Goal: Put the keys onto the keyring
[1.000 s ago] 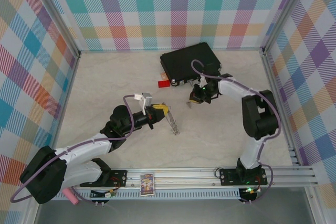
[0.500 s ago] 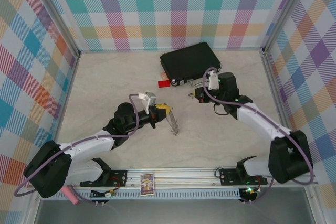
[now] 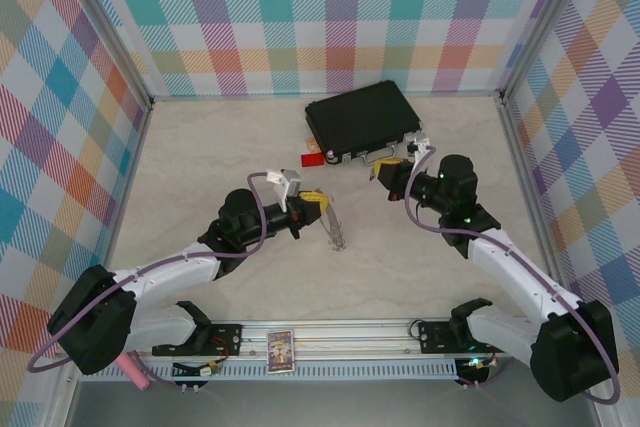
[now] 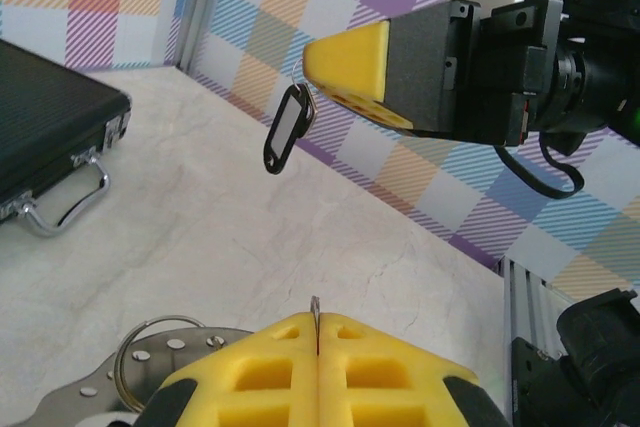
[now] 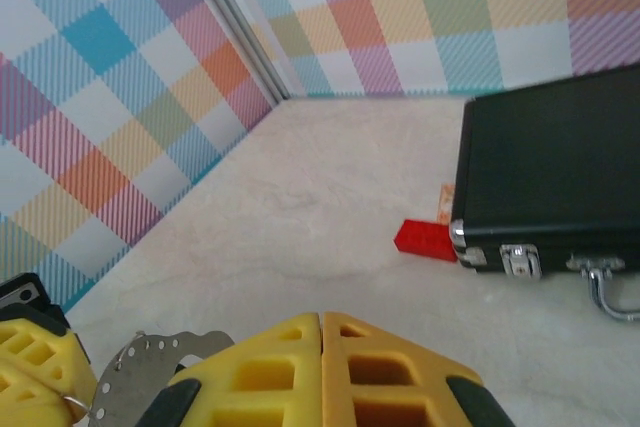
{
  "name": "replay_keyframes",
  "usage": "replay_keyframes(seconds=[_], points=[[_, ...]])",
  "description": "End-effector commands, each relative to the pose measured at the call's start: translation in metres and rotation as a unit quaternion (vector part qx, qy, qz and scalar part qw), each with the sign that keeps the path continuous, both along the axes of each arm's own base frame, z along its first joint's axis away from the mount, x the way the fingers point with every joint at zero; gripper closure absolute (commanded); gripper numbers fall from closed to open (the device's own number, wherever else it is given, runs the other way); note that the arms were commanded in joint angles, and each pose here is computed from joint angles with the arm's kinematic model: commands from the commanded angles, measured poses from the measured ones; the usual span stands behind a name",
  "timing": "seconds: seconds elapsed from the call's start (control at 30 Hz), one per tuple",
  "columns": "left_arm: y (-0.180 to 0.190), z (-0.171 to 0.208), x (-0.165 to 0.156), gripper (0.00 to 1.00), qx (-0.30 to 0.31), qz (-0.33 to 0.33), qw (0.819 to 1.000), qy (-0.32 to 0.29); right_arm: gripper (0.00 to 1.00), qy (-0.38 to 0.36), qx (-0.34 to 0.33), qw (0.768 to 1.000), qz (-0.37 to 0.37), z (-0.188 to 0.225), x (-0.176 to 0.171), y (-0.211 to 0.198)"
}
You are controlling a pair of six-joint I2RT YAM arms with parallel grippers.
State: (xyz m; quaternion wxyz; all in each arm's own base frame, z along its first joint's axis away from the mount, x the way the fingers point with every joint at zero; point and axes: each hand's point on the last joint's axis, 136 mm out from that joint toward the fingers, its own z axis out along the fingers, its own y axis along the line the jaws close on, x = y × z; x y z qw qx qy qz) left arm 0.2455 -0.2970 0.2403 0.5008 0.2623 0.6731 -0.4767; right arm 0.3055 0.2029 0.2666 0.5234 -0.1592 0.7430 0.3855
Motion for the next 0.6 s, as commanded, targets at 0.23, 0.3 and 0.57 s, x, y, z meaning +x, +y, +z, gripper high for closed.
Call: replay_keyframes(seconds=[0.23,0.3,0.57], points=[[-0.018,0.043,-0.009,1.00,-0.001,-0.027,0.997,-0.067,1.00,-0.122,0.009,0.985,0.120,0.037,-0.048,0.019],[-0.019,0.045,-0.011,1.00,0.018,-0.025,0.997,-0.071,1.00,-0.139,0.000,0.980,0.144,0.034,-0.056,0.029],[-0.010,0.053,-0.024,1.00,0.077,-0.018,0.991,-0.112,1.00,-0.218,-0.056,0.960,0.169,0.018,-0.073,0.054]])
